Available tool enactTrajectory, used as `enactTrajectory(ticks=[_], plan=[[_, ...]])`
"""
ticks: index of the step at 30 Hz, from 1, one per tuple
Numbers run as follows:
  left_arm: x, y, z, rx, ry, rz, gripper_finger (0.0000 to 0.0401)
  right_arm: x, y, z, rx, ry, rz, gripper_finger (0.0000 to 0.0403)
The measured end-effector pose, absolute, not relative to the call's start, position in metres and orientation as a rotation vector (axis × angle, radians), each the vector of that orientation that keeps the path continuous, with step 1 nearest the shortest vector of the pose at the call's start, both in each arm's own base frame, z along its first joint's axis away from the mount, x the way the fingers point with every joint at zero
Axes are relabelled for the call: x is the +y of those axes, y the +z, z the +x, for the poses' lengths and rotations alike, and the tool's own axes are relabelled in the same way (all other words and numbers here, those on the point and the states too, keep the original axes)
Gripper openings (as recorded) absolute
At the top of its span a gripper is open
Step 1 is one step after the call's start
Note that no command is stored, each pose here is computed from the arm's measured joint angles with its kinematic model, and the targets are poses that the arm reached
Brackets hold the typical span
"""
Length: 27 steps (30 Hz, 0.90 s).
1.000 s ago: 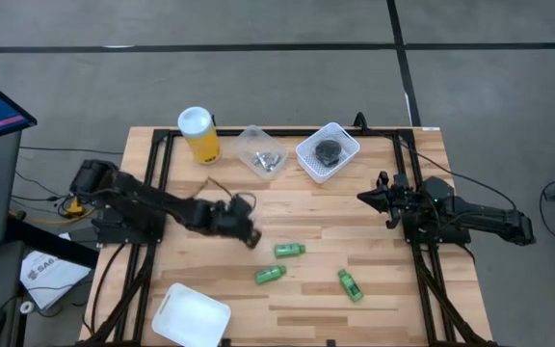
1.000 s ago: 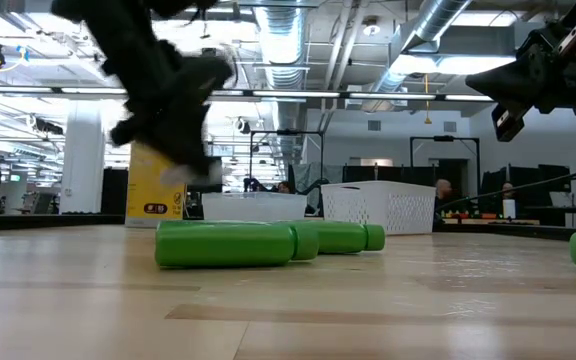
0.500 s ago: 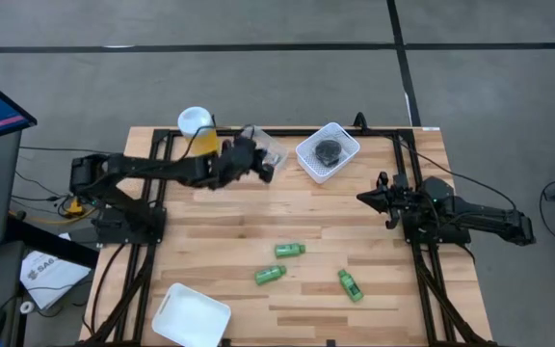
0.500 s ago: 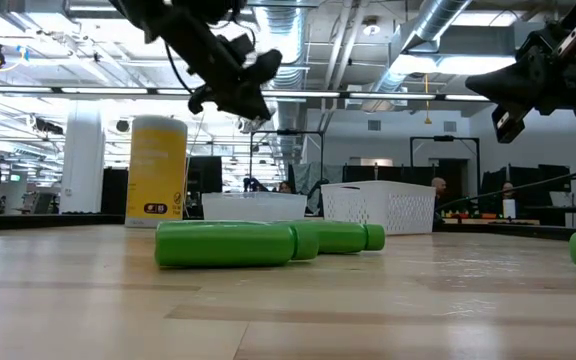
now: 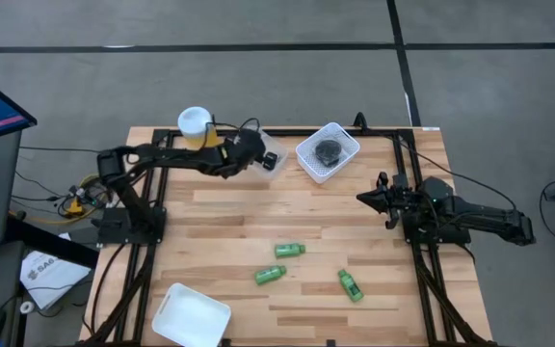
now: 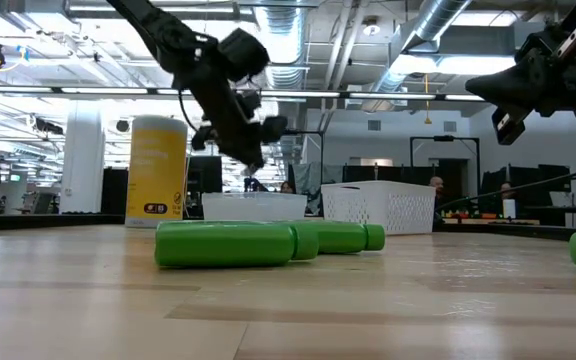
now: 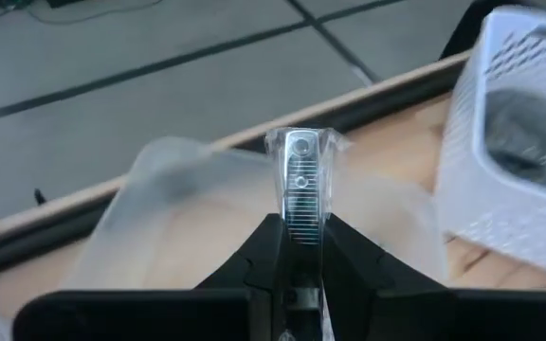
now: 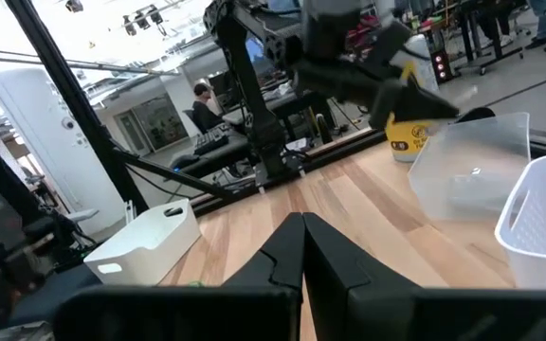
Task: Pick & Place Travel size toiletries
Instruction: Put the silver nail cutter into the transparent bin
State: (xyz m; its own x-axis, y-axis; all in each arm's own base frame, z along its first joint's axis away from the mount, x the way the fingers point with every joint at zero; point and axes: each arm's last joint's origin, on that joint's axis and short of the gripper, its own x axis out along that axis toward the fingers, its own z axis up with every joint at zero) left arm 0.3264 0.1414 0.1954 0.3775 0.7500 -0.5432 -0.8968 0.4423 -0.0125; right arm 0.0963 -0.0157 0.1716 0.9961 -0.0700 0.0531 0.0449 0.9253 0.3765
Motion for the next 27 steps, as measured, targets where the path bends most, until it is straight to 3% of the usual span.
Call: enactTrajectory(ticks=[11, 22, 27], plan=[[0.148, 0.164, 0.331, 0.602, 1.102, -0.319, 0.0039, -0.016, 0.171, 0.096, -0.061, -0.061, 0.385, 0.0], [0.157, 0.162, 0.327, 0.609, 1.122, -0.33, 0.0054, -0.016, 0.171, 0.096, -0.063, -0.061, 0.385, 0.0], [0.156, 0.162, 0.327, 0.613, 1.117, -0.322, 0.0085, -0.016, 0.171, 0.096, -0.063, -0.062, 0.385, 0.0]])
